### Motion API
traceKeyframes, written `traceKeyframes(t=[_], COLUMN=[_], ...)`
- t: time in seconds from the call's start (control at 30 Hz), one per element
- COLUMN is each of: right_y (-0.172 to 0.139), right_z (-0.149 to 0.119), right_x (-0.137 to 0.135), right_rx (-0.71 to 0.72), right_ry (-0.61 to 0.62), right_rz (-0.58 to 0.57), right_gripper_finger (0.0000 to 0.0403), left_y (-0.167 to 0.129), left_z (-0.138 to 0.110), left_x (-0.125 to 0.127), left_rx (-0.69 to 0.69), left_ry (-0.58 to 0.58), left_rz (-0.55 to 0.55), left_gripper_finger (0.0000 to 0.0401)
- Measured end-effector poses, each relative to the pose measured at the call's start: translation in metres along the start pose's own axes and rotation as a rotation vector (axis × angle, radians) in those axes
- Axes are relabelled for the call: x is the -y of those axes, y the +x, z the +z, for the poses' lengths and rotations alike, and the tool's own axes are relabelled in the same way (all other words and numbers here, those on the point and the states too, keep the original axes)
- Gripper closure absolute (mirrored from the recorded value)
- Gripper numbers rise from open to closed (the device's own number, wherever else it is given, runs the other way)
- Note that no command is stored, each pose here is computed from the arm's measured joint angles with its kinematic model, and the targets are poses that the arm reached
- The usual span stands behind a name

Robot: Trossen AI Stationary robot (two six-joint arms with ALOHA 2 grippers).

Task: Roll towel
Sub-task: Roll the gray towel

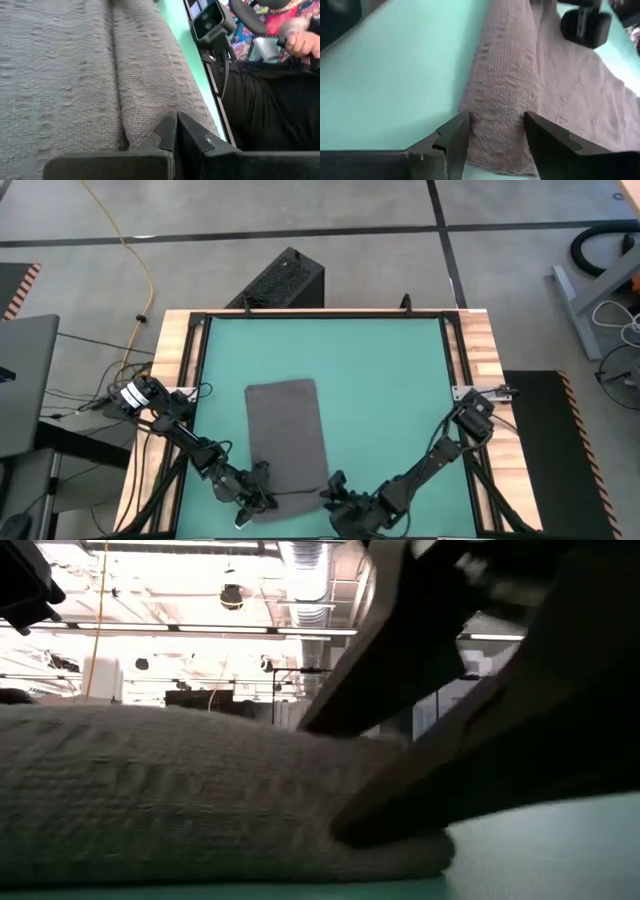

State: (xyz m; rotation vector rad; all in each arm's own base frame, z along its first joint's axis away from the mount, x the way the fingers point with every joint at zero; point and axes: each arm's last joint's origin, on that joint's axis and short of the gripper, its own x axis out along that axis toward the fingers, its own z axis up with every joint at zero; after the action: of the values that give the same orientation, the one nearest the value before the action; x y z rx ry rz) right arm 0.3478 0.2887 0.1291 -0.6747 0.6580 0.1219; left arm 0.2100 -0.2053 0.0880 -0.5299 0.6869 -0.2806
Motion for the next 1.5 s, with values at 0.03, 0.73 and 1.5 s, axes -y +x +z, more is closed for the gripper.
traceKeyframes(t=[0.03,0.73,1.5], right_y=[0.004,0.022,0.042], right_z=[-0.002,0.004,-0.054], right_x=[0.003,0.069,0.073], right_rx=[-0.006,-0.074,-0.123], right_ry=[0.008,0.777,1.054], right_rz=[0.010,0.659,0.668], right_gripper_finger=[0.0189,0.0355,0.0349], left_y=[0.000,-0.025,-0.020], left_z=[0.000,0.036,0.035], left_x=[0.000,0.020,0.029], left_rx=[-0.002,0.174,0.084], left_ry=[0.014,0.171,0.149], left_rz=[-0.007,-0.051,0.006], left_gripper_finger=[0.0401,0.0401,0.0401])
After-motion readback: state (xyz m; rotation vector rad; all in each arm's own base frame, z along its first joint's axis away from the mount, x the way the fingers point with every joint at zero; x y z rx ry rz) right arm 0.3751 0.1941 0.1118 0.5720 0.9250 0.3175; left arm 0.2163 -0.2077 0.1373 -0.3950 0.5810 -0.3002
